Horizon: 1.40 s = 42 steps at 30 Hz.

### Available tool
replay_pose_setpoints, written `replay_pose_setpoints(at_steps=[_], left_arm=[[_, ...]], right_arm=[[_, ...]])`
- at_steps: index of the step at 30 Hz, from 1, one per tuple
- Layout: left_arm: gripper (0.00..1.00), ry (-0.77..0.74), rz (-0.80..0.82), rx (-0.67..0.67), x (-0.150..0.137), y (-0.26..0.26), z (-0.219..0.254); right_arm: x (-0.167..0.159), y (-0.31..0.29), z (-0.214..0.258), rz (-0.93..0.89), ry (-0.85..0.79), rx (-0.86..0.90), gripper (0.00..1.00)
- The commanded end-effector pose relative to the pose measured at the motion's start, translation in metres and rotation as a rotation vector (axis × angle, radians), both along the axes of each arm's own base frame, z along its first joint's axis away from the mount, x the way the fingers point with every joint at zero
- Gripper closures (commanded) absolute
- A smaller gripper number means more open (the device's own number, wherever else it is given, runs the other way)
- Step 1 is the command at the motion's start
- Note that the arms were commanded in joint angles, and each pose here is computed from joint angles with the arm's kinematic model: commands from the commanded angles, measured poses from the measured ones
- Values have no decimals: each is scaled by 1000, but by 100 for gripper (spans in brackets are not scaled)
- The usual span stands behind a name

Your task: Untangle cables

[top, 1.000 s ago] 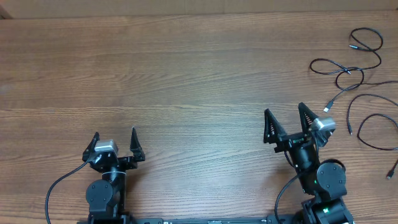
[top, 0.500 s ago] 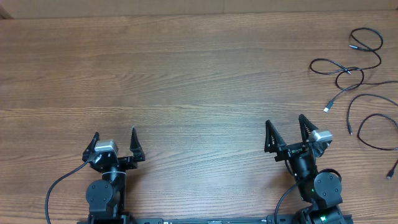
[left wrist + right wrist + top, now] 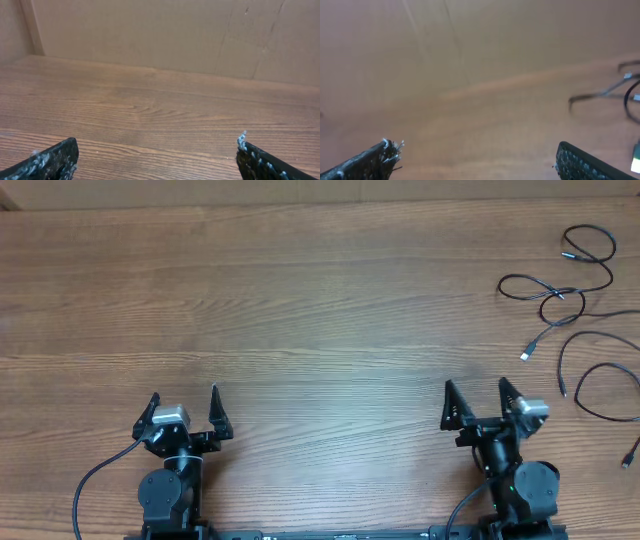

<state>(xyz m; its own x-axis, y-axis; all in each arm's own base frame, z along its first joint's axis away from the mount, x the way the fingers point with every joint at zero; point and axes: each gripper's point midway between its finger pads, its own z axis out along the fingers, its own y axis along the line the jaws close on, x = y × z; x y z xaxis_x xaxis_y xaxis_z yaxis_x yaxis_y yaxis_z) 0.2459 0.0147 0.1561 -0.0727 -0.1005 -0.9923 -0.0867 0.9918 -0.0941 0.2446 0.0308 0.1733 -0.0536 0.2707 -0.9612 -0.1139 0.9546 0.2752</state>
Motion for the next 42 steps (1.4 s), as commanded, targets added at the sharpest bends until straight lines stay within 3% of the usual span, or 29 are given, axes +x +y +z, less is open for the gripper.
replay_pose_setpoints(at_steps=[1, 6, 11, 42], left_arm=[[0, -7, 4, 18, 0, 1, 1], [0, -7, 4, 18, 0, 1, 1], [0, -7, 4, 18, 0, 1, 1], [0, -7, 4, 18, 0, 1, 1]], right_arm=[[0, -4, -4, -4, 5, 0, 0], [1, -15, -4, -40, 3, -13, 0], [-1, -8, 0, 42, -45, -233, 0], [1, -29, -2, -63, -24, -228, 0]])
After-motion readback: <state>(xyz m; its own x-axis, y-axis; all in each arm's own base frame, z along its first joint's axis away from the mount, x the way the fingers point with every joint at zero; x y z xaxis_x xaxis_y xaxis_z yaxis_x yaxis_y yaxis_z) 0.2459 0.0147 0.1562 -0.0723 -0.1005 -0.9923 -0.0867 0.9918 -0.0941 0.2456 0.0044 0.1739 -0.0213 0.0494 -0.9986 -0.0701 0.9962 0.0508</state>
